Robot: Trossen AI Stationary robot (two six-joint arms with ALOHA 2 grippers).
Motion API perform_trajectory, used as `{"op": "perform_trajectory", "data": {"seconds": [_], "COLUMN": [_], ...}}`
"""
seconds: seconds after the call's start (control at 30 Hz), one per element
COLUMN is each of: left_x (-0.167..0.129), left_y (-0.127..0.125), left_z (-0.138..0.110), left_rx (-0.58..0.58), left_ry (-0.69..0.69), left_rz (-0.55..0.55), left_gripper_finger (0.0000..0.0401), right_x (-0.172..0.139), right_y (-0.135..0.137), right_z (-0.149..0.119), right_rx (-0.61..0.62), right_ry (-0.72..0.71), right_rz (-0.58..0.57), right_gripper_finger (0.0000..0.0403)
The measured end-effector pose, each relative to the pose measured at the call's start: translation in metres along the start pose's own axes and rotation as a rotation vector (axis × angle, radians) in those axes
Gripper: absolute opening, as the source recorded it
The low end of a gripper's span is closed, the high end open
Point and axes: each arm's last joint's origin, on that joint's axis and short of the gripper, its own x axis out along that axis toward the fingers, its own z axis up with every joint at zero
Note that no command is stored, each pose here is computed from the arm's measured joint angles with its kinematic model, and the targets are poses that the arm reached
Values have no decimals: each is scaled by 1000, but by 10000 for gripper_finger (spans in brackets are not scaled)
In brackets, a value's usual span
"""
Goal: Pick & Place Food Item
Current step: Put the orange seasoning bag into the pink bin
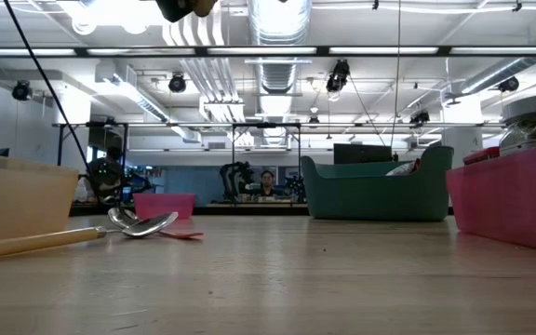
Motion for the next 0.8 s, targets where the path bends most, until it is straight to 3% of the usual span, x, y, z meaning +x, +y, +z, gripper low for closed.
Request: {"op": "perform_trajectory", "data": {"seconds": [0.2, 0.37, 0.53, 0.8], "left_x": [0, 0, -4, -26], "left_y": [1, 2, 5, 0], "left_z": [-1, -3, -7, -16], "left_rx": [1, -28, -114, -151], "left_ry": [11, 31, 67, 77], "left_rz": [4, 14, 42, 62], "left_gripper_finger": [246, 310, 338, 341], "right_x": [-1, -9, -23, -52], "right_y": [0, 1, 3, 7], "right_z": [1, 1, -2, -27], "right_rx": [-2, 21, 73, 233], "right_ry": [-9, -17, 2, 107], "right_rz": [0, 3, -20, -241], "right_gripper_finger": [8, 8, 8, 8]}}
